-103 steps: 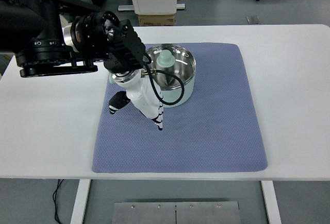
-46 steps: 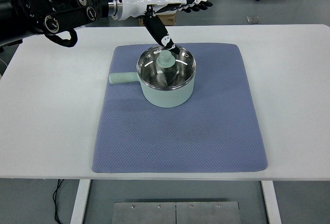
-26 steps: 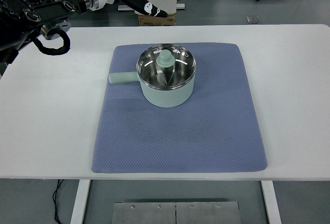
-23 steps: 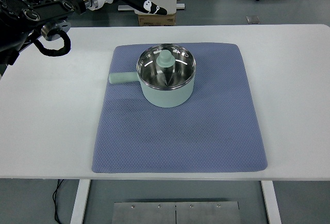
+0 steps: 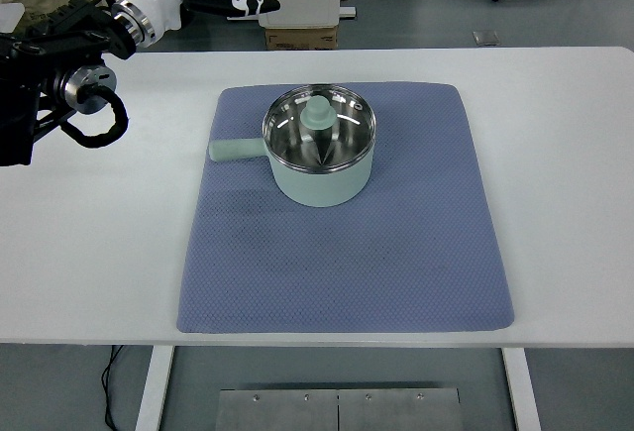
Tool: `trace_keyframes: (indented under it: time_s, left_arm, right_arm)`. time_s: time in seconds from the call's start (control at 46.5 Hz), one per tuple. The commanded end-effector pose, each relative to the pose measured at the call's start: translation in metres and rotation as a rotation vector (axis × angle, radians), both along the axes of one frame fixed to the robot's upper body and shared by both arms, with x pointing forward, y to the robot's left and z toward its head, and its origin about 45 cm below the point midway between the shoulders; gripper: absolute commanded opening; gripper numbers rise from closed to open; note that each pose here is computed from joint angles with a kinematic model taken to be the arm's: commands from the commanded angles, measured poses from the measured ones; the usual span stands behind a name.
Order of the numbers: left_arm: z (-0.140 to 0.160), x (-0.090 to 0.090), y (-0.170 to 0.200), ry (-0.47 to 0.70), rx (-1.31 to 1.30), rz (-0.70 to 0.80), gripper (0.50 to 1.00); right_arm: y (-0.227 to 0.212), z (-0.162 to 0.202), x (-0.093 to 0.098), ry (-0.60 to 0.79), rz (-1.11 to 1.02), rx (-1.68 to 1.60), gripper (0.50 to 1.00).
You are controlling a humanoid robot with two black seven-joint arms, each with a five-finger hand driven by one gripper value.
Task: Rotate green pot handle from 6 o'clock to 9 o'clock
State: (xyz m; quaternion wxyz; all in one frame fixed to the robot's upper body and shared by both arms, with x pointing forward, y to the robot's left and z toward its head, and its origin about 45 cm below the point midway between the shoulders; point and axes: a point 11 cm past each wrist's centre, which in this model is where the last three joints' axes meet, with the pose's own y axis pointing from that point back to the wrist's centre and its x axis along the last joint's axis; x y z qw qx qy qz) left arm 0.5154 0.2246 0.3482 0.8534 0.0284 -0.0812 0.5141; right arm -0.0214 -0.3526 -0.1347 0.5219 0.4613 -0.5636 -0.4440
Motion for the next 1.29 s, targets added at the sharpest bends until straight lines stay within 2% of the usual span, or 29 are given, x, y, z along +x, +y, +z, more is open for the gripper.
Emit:
trace_keyframes:
  time_s: [0.0,0.215,0.538,0.903,1.269]
  left_arm:
    - [-0.010,-0.002,0.012,0.019,-0.051,0.035,1.000]
    - [-0.028,-0.003,0.034,0.037,-0.151,0.116,1.000]
    - [-0.040,-0.006,0.038,0.056,-0.201,0.141,1.000]
    - [-0.070,-0.014,0.047,0.102,-0.239,0.206,1.000]
    - [-0.095,-0.020,0.052,0.145,-0.480,0.314,1.000]
  right_arm:
    - [0.000,0.000,0.000,0.000,0.000,0.000,1.000]
    - [0.000,0.000,0.000,0.000,-0.001,0.000,1.000]
    - [0.000,0.000,0.000,0.000,-0.001,0.000,1.000]
    - [0.000,0.000,0.000,0.000,0.000,0.000,1.000]
    - [0.000,0.000,0.000,0.000,-0.001,0.000,1.000]
